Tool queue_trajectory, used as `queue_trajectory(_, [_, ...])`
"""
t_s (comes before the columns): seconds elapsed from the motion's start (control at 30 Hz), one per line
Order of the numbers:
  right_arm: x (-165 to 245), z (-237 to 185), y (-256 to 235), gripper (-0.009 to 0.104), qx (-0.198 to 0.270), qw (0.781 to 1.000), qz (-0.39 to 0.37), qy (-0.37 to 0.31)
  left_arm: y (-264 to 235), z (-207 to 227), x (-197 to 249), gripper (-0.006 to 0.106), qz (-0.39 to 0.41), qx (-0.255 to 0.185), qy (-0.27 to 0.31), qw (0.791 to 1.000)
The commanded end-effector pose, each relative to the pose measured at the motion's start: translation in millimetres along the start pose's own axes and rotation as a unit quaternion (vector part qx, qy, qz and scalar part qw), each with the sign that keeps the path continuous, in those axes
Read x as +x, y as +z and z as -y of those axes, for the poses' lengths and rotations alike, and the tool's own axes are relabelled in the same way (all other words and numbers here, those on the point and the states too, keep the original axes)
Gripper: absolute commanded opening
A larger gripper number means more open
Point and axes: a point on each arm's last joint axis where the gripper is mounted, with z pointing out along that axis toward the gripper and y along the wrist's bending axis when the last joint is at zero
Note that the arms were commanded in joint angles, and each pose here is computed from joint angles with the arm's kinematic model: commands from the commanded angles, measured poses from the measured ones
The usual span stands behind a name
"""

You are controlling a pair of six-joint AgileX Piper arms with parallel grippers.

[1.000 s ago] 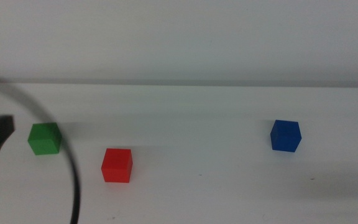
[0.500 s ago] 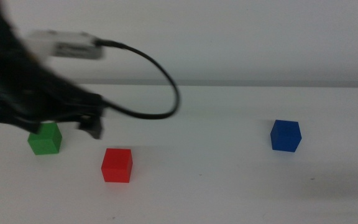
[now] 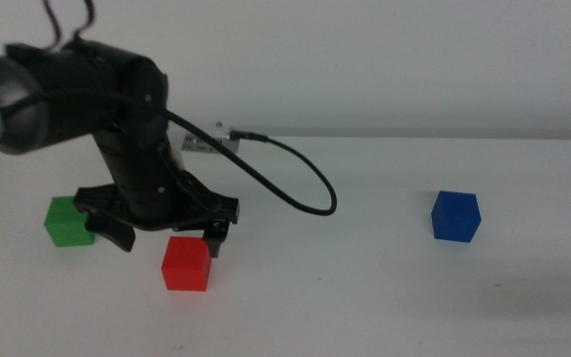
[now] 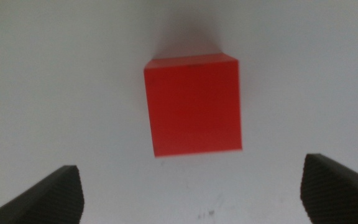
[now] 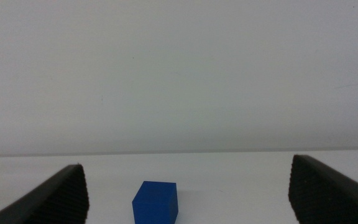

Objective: Stack red cubes first, then green, then blue cubes in a specific spot.

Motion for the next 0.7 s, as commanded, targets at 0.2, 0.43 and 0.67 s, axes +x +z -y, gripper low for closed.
queue_trajectory(0.2, [11.7,0.6,-1.4,0.085,0.003,1.000,0.002,-0.001,27.3,6.3,-13.5,0.094,0.010,0.002,-0.021,1.000])
queue_trajectory(0.43, [11.7,0.6,-1.4,0.085,0.003,1.000,0.002,-0.001,37.4,8.3,-18.4,0.094,0.020,0.006,-0.033,0.999])
queue_trajectory(0.67, [11.7,0.6,-1.4,0.085,0.003,1.000,0.002,-0.001,47.9,5.7,-21.1,0.094,0.019,-0.015,-0.041,0.999])
